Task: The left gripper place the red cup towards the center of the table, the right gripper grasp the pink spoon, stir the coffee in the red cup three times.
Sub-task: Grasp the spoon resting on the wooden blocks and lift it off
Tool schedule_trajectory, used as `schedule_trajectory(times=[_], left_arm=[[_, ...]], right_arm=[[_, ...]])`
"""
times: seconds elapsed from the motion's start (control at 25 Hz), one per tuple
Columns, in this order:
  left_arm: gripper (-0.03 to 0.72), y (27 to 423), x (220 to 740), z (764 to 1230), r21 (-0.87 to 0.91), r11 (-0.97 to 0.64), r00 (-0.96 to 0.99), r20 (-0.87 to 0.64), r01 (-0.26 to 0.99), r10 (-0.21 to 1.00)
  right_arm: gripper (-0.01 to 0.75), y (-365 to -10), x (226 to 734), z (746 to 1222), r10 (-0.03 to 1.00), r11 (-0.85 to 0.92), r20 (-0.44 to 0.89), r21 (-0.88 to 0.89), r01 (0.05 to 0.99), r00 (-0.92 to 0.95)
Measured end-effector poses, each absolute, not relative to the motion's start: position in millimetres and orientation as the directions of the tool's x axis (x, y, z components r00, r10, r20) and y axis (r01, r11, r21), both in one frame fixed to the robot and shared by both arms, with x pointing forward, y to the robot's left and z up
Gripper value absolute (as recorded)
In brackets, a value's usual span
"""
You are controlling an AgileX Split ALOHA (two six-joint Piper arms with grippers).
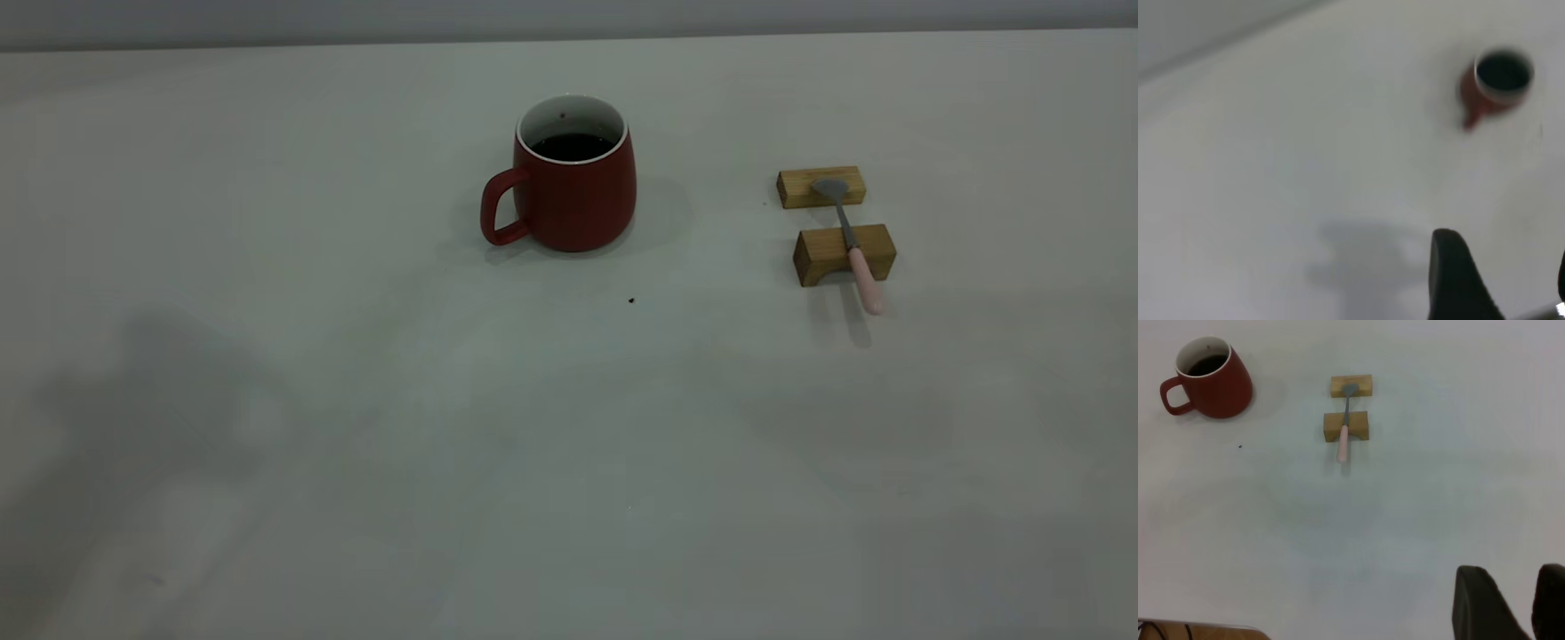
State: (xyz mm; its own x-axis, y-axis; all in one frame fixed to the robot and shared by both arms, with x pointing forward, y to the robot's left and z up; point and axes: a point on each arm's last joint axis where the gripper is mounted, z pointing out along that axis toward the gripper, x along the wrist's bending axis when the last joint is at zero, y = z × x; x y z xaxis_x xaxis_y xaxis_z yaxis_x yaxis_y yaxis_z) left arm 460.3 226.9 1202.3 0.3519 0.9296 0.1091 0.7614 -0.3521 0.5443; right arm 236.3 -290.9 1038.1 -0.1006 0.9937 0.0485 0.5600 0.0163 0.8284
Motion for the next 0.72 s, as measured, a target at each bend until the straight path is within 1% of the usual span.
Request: schedule_trajectory(times=[0.2, 0.48, 0.64, 0.72], left_arm=[[0.443, 243.8, 410.1, 1147.1, 0.423, -0.35, 0.352, 0.077, 0.836, 0.933], [0.443, 263.5, 335.1, 1067.6, 0.308, -0.344, 0.366, -0.014, 0.887, 0.93], [0.443, 274.4, 303.2, 1039.8, 0.338, -0.372, 0.4, -0.013, 0.864, 0.917], [0.443, 277.9, 290.3, 1031.8, 0.383, -0.372, 0.41, -0.02, 0.846, 0.912]], right_arm=[[0.237, -290.9, 236.3, 1038.1, 0.994, 0.016, 0.048, 0.828, 0.56, -0.101], [0.237, -290.9, 236.3, 1038.1, 0.994, 0.016, 0.048, 0.828, 0.56, -0.101], [0.237, -290.9, 236.3, 1038.1, 0.994, 0.016, 0.048, 0.828, 0.56, -0.101], [0.237, -290.9, 236.3, 1038.1, 0.994, 0.016, 0.048, 0.828, 0.56, -0.101]])
